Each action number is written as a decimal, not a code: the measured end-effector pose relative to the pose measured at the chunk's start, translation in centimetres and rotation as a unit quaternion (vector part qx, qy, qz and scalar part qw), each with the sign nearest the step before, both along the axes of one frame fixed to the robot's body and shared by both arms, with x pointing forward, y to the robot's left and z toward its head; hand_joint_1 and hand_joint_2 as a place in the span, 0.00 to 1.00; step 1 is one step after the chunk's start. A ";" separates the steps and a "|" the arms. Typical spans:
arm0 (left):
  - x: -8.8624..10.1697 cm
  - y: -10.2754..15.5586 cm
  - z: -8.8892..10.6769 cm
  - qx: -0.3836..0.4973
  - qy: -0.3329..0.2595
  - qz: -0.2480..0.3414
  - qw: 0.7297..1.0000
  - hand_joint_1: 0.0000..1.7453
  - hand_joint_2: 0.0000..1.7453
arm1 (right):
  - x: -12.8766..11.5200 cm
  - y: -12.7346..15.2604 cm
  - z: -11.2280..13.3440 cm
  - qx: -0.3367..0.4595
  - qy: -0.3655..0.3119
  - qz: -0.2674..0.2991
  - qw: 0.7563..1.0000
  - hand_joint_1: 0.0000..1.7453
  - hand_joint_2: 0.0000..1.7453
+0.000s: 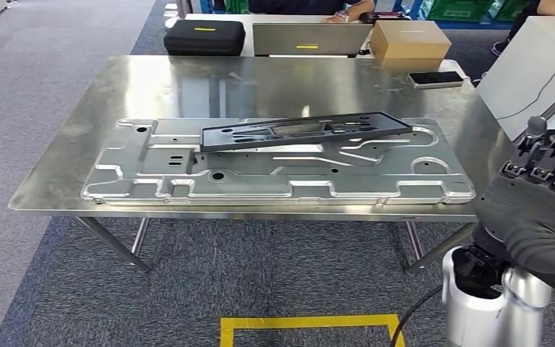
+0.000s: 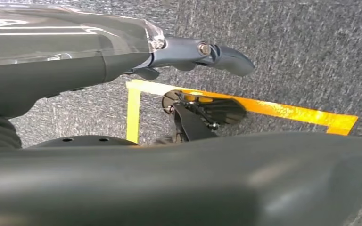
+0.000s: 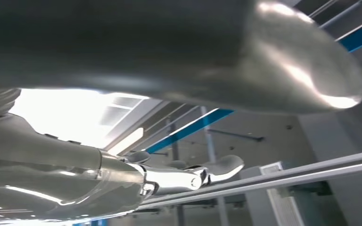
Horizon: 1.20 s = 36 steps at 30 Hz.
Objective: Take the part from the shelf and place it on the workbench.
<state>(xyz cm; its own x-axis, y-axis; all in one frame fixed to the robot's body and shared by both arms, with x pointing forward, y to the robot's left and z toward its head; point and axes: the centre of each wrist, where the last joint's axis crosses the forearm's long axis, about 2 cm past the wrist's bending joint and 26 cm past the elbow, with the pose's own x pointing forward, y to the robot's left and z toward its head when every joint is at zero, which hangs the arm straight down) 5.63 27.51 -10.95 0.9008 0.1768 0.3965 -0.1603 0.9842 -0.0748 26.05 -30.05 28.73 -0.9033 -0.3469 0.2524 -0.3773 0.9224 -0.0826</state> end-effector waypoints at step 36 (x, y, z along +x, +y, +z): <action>0.0 0.2 0.0 0.023 0.014 -0.016 0.999 0.00 0.00 | -0.5 0.0 -0.8 0.001 0.013 0.000 1.000 0.00 0.00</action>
<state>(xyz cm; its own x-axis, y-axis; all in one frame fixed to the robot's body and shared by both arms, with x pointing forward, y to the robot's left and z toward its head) 5.58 27.74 -10.97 0.9168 0.1294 0.3777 -0.1299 0.9912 -0.0243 25.58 -30.08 27.92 -0.8962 -0.3476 0.2757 -0.3798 0.9223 -0.0717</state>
